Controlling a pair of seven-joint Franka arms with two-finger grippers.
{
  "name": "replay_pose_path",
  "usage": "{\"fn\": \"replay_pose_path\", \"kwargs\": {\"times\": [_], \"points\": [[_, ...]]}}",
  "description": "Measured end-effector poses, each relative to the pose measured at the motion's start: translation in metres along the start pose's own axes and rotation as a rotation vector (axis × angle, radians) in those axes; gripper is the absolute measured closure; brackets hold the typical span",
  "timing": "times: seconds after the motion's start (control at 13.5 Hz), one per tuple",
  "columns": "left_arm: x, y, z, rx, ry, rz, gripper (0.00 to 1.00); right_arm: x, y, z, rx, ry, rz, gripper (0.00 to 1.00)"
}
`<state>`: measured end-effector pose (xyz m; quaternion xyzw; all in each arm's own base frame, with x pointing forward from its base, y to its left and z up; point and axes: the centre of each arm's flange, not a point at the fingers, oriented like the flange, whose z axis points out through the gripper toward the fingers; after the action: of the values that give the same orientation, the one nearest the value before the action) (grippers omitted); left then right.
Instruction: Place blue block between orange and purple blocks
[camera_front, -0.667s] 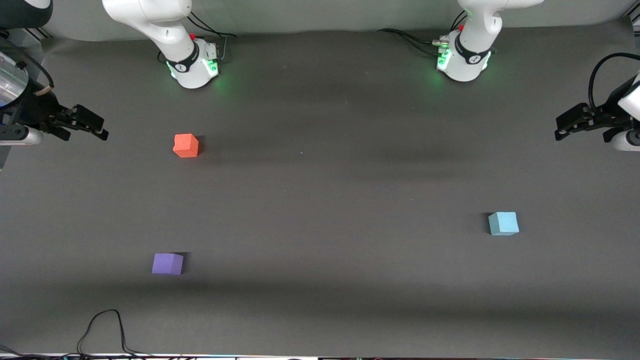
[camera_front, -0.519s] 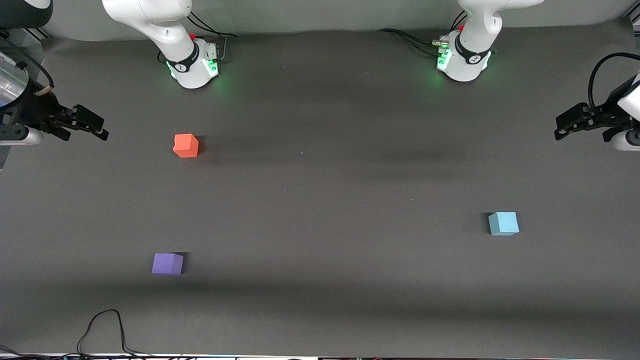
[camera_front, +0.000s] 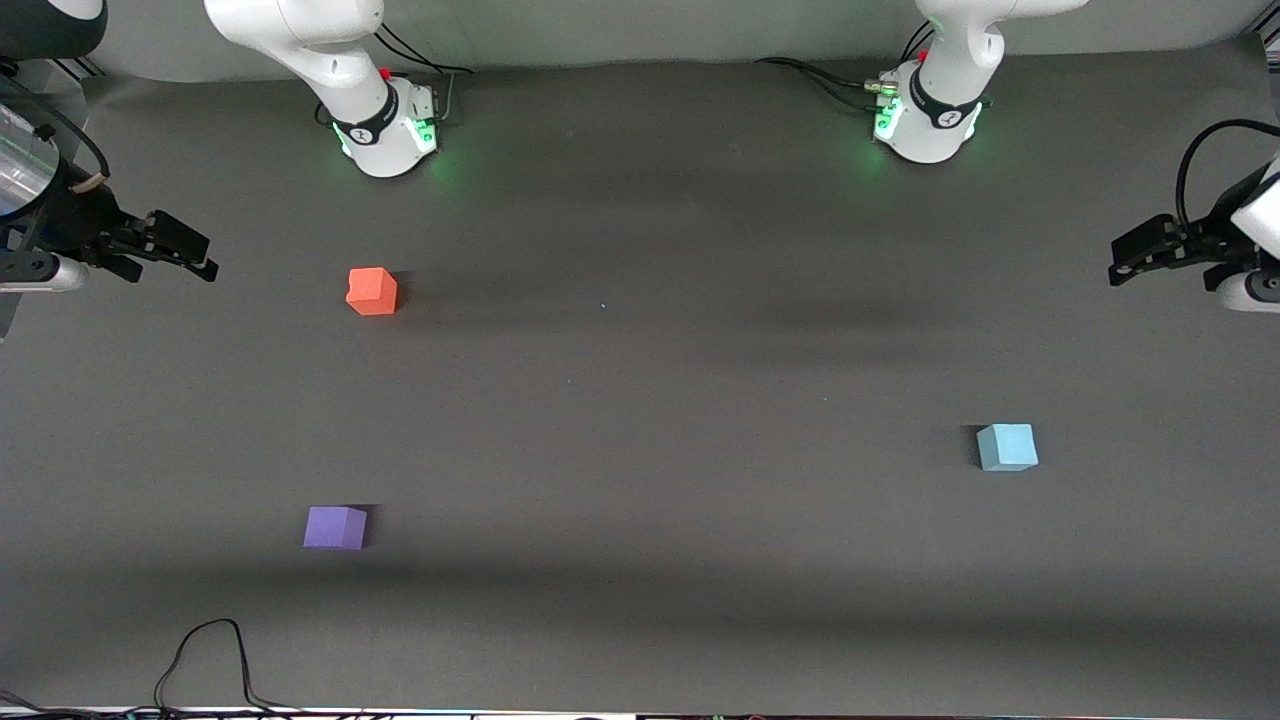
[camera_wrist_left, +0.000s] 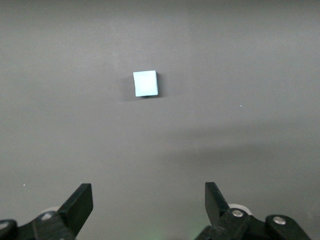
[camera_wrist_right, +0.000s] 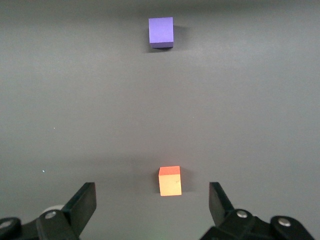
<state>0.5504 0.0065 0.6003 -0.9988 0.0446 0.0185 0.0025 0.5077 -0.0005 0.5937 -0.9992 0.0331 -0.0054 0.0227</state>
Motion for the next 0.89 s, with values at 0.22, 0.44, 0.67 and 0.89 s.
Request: {"fn": "replay_pose_path", "kwargs": {"times": [0.22, 0.44, 0.67, 0.89], "points": [[0.015, -0.01, 0.015, 0.001, 0.018, 0.007, 0.0, 0.001, 0.0, 0.004, -0.001, -0.006, 0.0, 0.0], [0.035, -0.015, 0.064, 0.002, 0.028, 0.004, 0.0, 0.001, 0.0, 0.008, -0.001, -0.006, 0.001, 0.0], [0.046, -0.024, 0.152, 0.002, 0.035, -0.005, 0.0, 0.002, 0.0, 0.011, -0.001, -0.006, 0.001, 0.0], [0.058, -0.026, 0.229, 0.002, 0.053, -0.003, 0.0, 0.002, 0.0, 0.012, -0.001, -0.009, 0.0, 0.0]]}}
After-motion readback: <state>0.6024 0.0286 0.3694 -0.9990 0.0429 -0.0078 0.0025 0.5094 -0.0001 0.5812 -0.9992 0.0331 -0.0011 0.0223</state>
